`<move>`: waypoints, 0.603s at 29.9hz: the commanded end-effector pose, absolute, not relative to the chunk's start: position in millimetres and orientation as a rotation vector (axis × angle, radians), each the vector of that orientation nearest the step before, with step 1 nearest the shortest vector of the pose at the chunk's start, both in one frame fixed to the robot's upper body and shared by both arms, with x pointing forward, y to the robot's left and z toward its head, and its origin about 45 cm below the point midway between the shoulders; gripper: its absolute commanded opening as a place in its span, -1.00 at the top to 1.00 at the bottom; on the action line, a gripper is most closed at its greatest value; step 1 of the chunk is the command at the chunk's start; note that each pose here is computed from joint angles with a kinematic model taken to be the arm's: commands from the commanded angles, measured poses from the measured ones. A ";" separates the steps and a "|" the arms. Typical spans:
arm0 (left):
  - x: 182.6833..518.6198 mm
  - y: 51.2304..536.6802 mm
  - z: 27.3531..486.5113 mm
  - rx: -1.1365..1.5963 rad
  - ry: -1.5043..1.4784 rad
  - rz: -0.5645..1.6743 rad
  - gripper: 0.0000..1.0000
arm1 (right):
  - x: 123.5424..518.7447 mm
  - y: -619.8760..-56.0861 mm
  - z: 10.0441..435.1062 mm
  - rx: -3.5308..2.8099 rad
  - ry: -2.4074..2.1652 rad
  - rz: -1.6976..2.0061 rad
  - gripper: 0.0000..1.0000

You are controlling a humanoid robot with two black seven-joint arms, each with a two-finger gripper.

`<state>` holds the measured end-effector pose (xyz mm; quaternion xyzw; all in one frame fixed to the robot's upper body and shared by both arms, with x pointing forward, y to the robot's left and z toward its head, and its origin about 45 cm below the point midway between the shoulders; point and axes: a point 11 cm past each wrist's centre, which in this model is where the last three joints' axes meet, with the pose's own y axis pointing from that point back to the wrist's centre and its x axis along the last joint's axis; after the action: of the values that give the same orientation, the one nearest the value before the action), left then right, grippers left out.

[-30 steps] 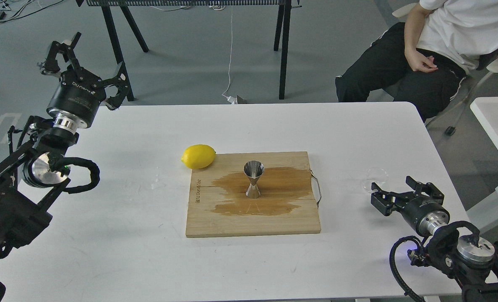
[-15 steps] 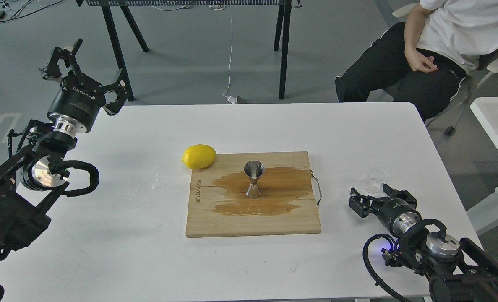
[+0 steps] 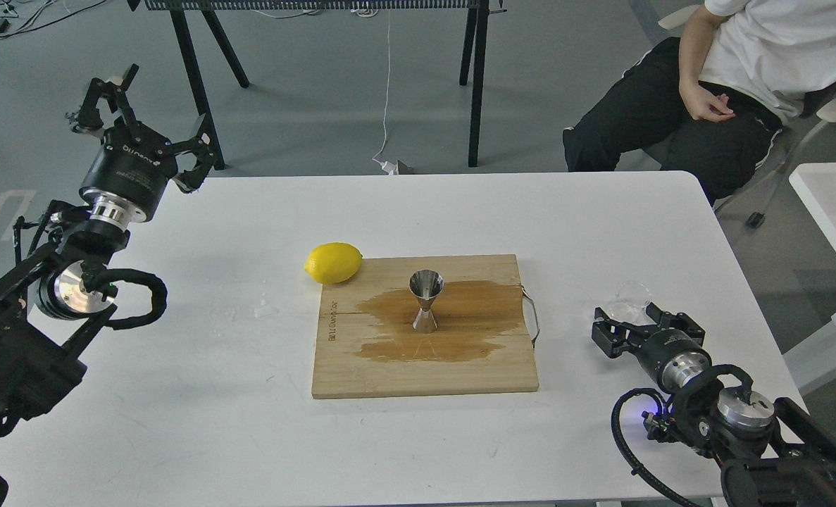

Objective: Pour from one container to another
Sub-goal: 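Grasp the clear glass shaker with the right gripper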

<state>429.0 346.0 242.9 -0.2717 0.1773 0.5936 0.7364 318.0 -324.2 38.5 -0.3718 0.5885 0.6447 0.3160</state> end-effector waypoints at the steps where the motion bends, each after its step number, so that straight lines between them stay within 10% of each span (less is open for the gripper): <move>1: 428.6 345.3 241.7 -0.594 0.393 1.303 -1.00 | 320.1 -327.2 36.0 -0.967 1.566 1.697 -0.65; 18: 428.9 352.8 241.1 -0.587 0.383 1.322 -1.00 | 329.7 -328.9 39.8 -1.003 1.559 1.664 0.21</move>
<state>428.9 351.0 240.4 -0.2669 0.1764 0.5994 0.7337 330.2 -329.6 38.5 -0.3747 0.5974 0.6359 0.3137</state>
